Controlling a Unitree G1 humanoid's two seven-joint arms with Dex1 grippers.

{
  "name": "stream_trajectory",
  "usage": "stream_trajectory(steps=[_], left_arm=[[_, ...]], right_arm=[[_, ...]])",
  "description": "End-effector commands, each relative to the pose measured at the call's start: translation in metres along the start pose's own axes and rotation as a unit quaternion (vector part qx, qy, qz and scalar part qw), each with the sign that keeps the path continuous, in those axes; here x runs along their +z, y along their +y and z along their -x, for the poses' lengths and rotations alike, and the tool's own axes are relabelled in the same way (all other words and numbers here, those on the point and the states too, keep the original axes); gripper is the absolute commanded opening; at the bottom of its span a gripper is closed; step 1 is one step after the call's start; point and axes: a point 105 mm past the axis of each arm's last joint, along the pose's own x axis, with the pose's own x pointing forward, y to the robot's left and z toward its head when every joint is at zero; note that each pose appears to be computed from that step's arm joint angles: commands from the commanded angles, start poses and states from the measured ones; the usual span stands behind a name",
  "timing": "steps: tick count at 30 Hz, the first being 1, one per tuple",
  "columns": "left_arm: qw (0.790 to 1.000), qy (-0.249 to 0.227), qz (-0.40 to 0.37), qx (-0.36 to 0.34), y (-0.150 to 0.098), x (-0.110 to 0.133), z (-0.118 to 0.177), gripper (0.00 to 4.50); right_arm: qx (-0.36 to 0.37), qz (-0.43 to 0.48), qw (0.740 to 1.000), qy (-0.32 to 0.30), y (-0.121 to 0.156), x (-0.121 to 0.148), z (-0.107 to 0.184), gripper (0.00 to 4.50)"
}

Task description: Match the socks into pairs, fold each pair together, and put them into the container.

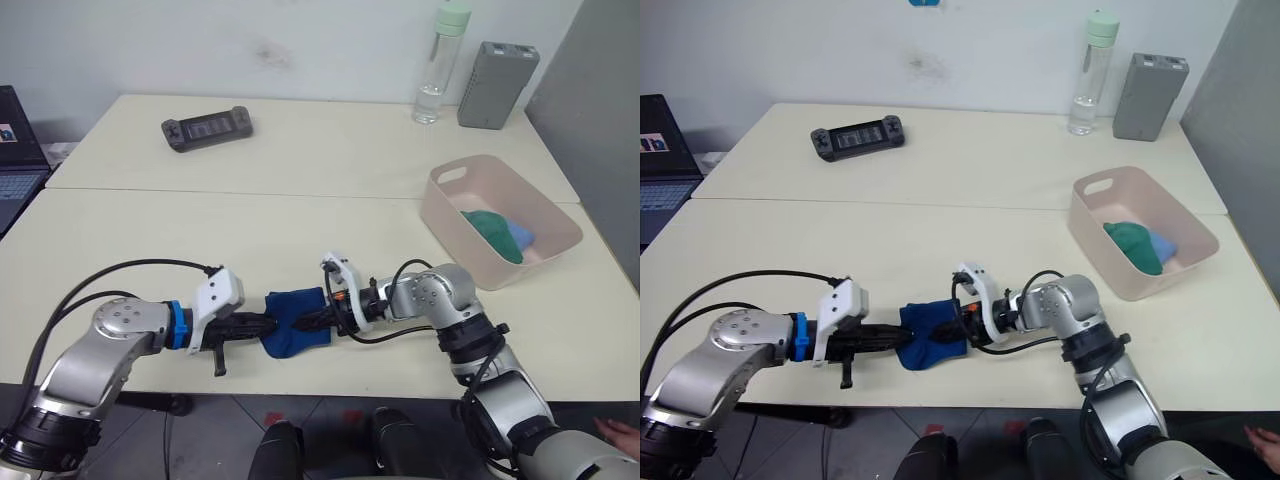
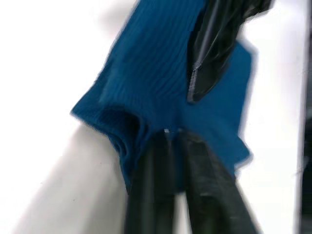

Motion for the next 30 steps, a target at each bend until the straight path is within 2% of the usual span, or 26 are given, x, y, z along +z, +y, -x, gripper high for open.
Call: stream_trajectory(steps=[1, 4, 8, 10, 13, 17, 19, 21, 23, 25, 26, 28, 30], left_arm=[[0.998, -0.064, 0.0, -0.008, -0.001, 0.045, 0.018, 1.51], [0.993, -0.116, -0.015, 0.001, 0.004, 0.082, 0.021, 2.46], [0.983, -0.177, -0.045, 0.011, 0.008, 0.127, 0.016, 3.71], [0.979, -0.188, -0.071, 0.024, 0.012, 0.142, 0.009, 4.41], [0.967, -0.229, -0.104, 0.033, 0.012, 0.172, -0.003, 4.49], [0.946, -0.296, -0.124, 0.051, 0.014, 0.218, -0.022, 4.49], [0.943, -0.305, -0.129, 0.038, 0.009, 0.228, -0.031, 4.49], [0.942, -0.313, -0.123, 0.015, 0.003, 0.233, -0.042, 4.49], [0.944, -0.302, -0.131, 0.006, 0.001, 0.231, -0.054, 4.49], [0.945, -0.299, -0.132, -0.009, -0.005, 0.231, -0.065, 4.49], [0.944, -0.302, -0.13, -0.015, -0.008, 0.233, -0.068, 4.49], [0.943, -0.306, -0.125, -0.025, -0.014, 0.234, -0.073, 4.49], [0.944, -0.303, -0.123, -0.031, -0.018, 0.231, -0.077, 4.49]], right_arm=[[0.006, 0.073, 0.995, -0.065, 0.02, 0.038, 0.029, 0.0], [-0.015, 0.141, 0.983, -0.117, 0.032, 0.064, 0.059, 0.0], [-0.085, 0.248, 0.948, -0.182, 0.038, 0.095, 0.105, 0.0], [-0.124, 0.282, 0.927, -0.216, 0.04, 0.11, 0.133, 0.0], [-0.223, 0.348, 0.877, -0.247, 0.039, 0.135, 0.179, 0.0], [-0.363, 0.445, 0.777, -0.258, 0.041, 0.168, 0.25, 0.0], [-0.417, 0.496, 0.73, -0.216, 0.035, 0.169, 0.274, 0.0], [-0.472, 0.535, 0.684, -0.152, 0.016, 0.163, 0.297, 0.0], [-0.51, 0.562, 0.645, -0.091, -0.001, 0.154, 0.315, 0.0], [-0.536, 0.603, 0.591, -0.012, -0.016, 0.145, 0.328, 0.0], [-0.54, 0.617, 0.572, 0.017, -0.022, 0.141, 0.331, 0.0], [-0.539, 0.629, 0.558, 0.055, -0.032, 0.133, 0.334, 0.0], [-0.528, 0.617, 0.579, 0.066, -0.046, 0.123, 0.33, 0.0]])
